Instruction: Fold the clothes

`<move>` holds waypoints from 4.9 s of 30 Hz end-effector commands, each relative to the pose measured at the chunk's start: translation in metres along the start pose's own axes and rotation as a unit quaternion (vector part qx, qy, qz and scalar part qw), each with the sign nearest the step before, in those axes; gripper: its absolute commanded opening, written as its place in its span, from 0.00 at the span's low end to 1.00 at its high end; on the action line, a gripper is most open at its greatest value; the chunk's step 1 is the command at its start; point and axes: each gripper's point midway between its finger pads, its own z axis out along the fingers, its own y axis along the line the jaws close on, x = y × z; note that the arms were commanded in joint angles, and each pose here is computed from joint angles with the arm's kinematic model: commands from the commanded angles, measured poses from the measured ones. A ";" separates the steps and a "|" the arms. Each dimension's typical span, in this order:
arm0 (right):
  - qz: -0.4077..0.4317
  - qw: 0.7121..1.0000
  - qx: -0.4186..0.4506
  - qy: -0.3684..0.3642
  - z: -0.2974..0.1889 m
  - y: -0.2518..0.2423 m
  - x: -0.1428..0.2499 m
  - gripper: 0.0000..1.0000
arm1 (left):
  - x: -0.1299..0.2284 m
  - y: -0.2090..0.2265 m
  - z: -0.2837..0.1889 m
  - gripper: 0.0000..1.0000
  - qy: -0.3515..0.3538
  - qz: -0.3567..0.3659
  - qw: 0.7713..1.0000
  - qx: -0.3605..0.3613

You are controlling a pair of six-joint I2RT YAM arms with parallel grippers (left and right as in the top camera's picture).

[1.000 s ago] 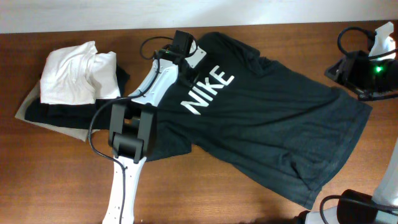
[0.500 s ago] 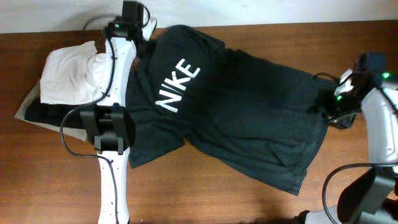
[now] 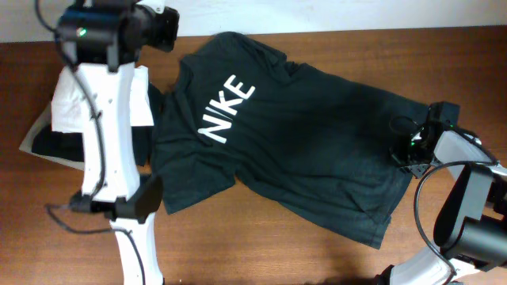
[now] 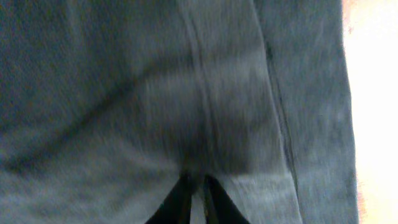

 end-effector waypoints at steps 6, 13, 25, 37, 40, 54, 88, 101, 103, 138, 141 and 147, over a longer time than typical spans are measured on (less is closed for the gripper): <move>0.095 0.991 -0.032 -0.084 0.005 -0.022 -0.129 0.04 | -0.004 -0.022 -0.074 0.41 -0.035 0.004 0.999 0.023; 0.003 0.977 -0.103 -0.186 -0.099 0.035 -0.214 0.14 | 0.001 -0.034 -0.074 0.47 -0.021 0.016 0.999 0.022; -0.133 0.938 -0.232 -0.221 -0.342 0.102 -0.132 0.51 | 0.061 -0.044 -0.025 0.53 0.129 0.024 0.991 0.037; -0.124 0.947 -0.225 -0.193 -0.393 0.090 -0.038 0.53 | 0.185 -0.057 -0.041 0.55 0.314 -0.032 0.945 0.080; -0.129 0.960 -0.196 -0.154 -0.371 0.085 -0.029 0.55 | 0.253 -0.085 -0.009 0.56 0.409 -0.059 0.902 0.122; -0.102 0.988 -0.114 -0.002 -0.223 0.056 -0.016 0.61 | 0.403 -0.123 0.091 0.68 0.419 -0.118 0.894 0.109; 0.013 0.999 0.039 -0.008 -0.053 -0.041 -0.004 0.65 | 0.311 -0.070 0.019 0.50 0.347 -0.176 0.912 0.130; -0.067 0.992 -0.106 -0.032 -0.169 0.031 0.004 0.66 | 0.216 -0.110 0.189 0.21 0.089 -0.045 0.980 0.170; -0.074 0.991 -0.106 -0.034 -0.180 0.030 0.013 0.69 | 0.233 -0.113 0.213 0.16 0.102 -0.045 0.979 0.171; -0.116 0.991 0.019 0.067 0.004 -0.014 0.006 0.66 | 0.069 -0.045 0.070 0.36 0.000 -0.075 0.992 0.097; -0.116 0.991 0.027 0.066 0.009 -0.018 0.004 0.36 | 0.049 -0.061 0.017 0.38 -0.040 -0.057 0.992 0.106; -0.063 0.995 0.071 -0.003 -0.005 -0.047 -0.044 0.04 | 0.064 -0.036 -0.035 0.42 -0.029 -0.059 0.997 0.031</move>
